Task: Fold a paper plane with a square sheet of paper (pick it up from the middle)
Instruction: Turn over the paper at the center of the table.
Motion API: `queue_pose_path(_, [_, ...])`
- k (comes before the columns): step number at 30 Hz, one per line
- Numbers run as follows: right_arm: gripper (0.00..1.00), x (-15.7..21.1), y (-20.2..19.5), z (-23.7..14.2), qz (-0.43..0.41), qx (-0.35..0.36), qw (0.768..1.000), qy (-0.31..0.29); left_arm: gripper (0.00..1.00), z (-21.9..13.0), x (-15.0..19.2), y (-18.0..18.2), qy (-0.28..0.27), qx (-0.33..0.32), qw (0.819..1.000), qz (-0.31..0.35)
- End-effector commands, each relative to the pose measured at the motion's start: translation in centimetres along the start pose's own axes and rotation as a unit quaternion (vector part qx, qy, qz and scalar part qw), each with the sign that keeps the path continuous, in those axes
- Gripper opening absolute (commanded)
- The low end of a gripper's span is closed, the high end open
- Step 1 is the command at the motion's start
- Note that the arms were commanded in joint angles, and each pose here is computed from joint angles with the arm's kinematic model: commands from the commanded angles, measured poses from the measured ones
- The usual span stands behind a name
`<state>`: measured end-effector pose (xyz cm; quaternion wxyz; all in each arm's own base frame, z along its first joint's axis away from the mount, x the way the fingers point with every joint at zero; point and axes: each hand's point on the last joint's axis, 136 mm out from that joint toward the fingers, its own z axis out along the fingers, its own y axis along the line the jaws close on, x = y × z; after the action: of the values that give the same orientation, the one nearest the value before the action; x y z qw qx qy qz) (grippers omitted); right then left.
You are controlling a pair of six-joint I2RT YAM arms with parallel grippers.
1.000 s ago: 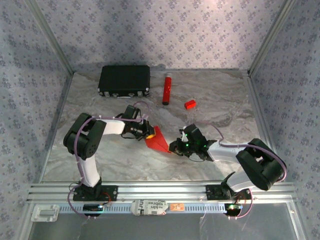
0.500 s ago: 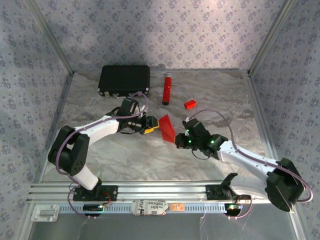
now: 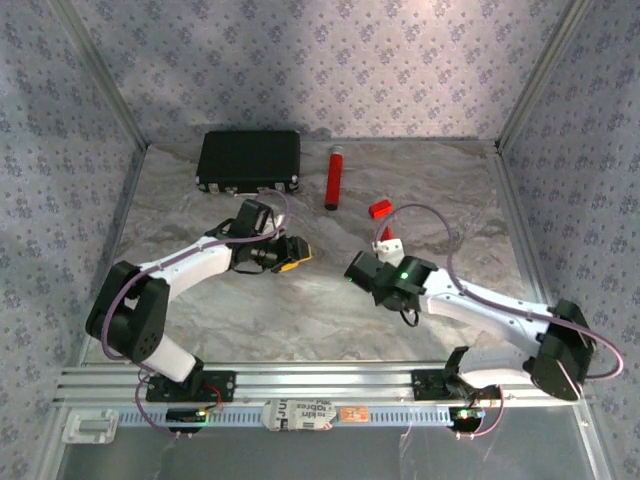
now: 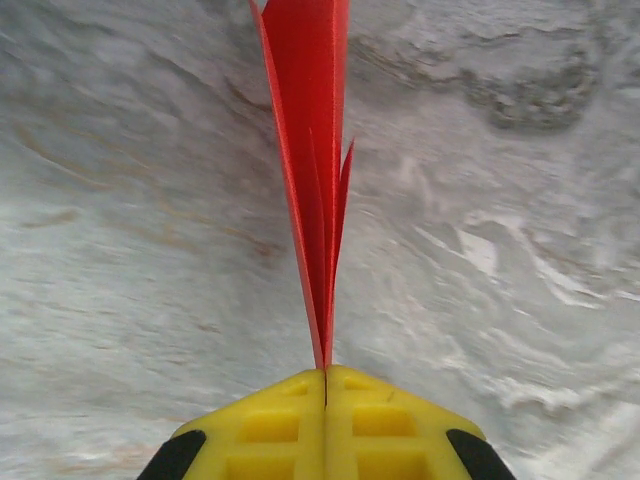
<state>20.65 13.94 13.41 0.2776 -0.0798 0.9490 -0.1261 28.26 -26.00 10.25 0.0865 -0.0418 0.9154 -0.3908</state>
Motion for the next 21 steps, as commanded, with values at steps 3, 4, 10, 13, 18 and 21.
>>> queue_pose_path(3, [0.01, 0.6, 0.8, 0.6, -0.052, 0.058, 0.997, 0.004, 0.51, -1.9, -1.2, 1.0, -0.04, -0.006, 0.999, -0.015])
queue_pose_path(4, [0.01, 0.6, 1.9, 0.9, -0.058, 0.046, 0.997, 0.004, 0.51, -2.0, -1.3, 1.2, -0.042, -0.006, 0.999, -0.019])
queue_pose_path(10, [0.03, 0.9, 7.9, 1.8, -0.102, -0.001, 0.995, 0.01, 0.51, -2.9, -1.4, 2.7, -0.054, -0.011, 0.998, -0.041])
queue_pose_path(13, [0.06, 0.9, 10.3, 1.8, -0.136, -0.011, 0.99, 0.016, 0.51, -3.1, -1.4, 3.1, -0.058, -0.011, 0.997, -0.049])
queue_pose_path(18, [0.11, 1.4, 14.3, 1.8, -0.178, -0.057, 0.982, 0.027, 0.51, -3.0, -1.6, 3.4, -0.057, -0.007, 0.997, -0.056])
queue_pose_path(21, [0.18, 0.8, 16.5, 0.9, -0.181, -0.104, 0.978, 0.025, 0.51, -3.2, -1.7, 3.4, -0.059, -0.007, 0.997, -0.057])
